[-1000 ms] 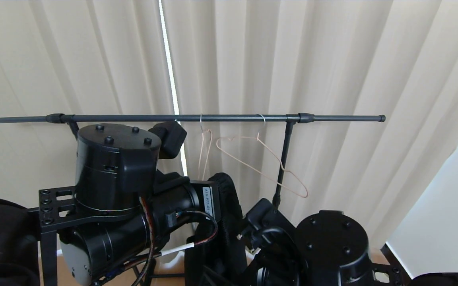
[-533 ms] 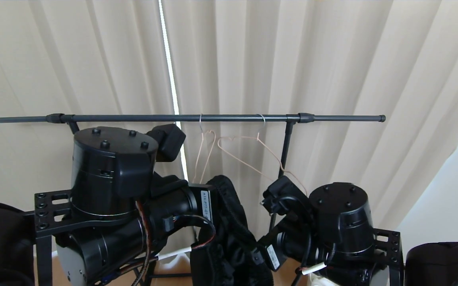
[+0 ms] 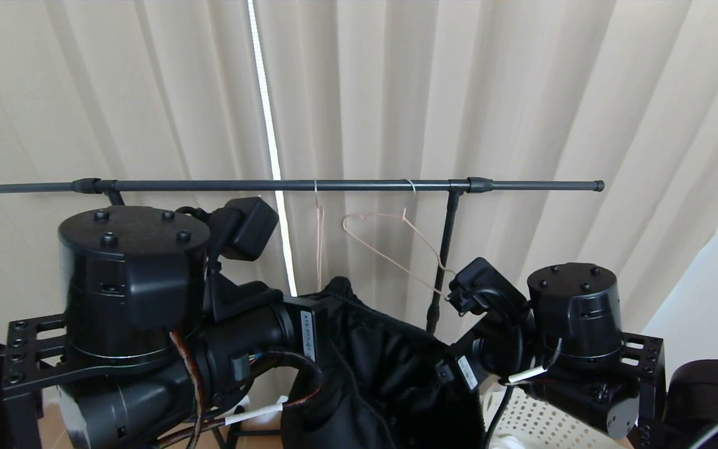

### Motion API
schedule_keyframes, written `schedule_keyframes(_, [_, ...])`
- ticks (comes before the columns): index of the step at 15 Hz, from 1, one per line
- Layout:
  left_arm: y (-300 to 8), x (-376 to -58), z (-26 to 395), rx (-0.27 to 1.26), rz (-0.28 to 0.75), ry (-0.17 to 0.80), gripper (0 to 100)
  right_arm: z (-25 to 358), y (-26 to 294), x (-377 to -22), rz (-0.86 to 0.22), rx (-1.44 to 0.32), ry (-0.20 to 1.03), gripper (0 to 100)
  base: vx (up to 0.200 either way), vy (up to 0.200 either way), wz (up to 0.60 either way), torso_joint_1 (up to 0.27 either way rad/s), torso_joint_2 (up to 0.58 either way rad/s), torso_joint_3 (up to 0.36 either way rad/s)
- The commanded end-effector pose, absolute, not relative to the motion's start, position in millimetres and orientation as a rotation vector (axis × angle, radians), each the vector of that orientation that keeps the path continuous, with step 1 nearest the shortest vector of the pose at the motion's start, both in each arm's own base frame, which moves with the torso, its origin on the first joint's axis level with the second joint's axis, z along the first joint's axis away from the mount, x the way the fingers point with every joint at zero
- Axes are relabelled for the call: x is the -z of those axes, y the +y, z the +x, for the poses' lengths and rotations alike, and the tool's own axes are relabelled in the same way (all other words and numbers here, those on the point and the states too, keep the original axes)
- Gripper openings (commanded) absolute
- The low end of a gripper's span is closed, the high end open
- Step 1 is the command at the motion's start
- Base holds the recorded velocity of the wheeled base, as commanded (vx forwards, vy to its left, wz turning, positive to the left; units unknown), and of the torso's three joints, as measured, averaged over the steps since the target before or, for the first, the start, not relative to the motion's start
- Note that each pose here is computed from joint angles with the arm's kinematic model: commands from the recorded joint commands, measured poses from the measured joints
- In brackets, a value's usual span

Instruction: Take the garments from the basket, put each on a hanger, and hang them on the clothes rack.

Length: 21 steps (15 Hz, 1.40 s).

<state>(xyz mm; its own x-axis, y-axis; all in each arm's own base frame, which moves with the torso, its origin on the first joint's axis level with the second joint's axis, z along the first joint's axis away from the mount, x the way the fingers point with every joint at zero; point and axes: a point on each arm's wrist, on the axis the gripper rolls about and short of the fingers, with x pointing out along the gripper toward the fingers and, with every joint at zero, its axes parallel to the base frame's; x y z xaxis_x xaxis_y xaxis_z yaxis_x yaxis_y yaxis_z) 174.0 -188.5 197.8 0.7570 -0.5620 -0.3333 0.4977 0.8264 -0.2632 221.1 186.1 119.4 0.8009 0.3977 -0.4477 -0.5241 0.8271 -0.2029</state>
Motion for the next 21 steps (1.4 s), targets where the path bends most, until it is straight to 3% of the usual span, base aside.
schedule_keyframes(1, [-183.7, -198.0, 171.7, 0.582, -0.157, 0.402, 0, 225.1, 178.7, -118.8, -0.336, -0.479, 0.406, 100, 0.0, 0.0, 0.0, 0.0, 0.0, 0.0])
schedule_keyframes(13, [-169.7, -189.8, 174.1, 0.634, -0.111, 0.406, 0, 236.9, 155.3, -124.3, -0.387, -0.407, 0.389, 100, 0.0, 0.0, 0.0, 0.0, 0.0, 0.0])
schedule_keyframes(21, [-157.9, -192.3, 183.9, 0.591, -0.114, 0.389, 0, 233.8, 141.4, -122.8, -0.468, -0.388, 0.433, 100, 0.0, 0.0, 0.0, 0.0, 0.0, 0.0])
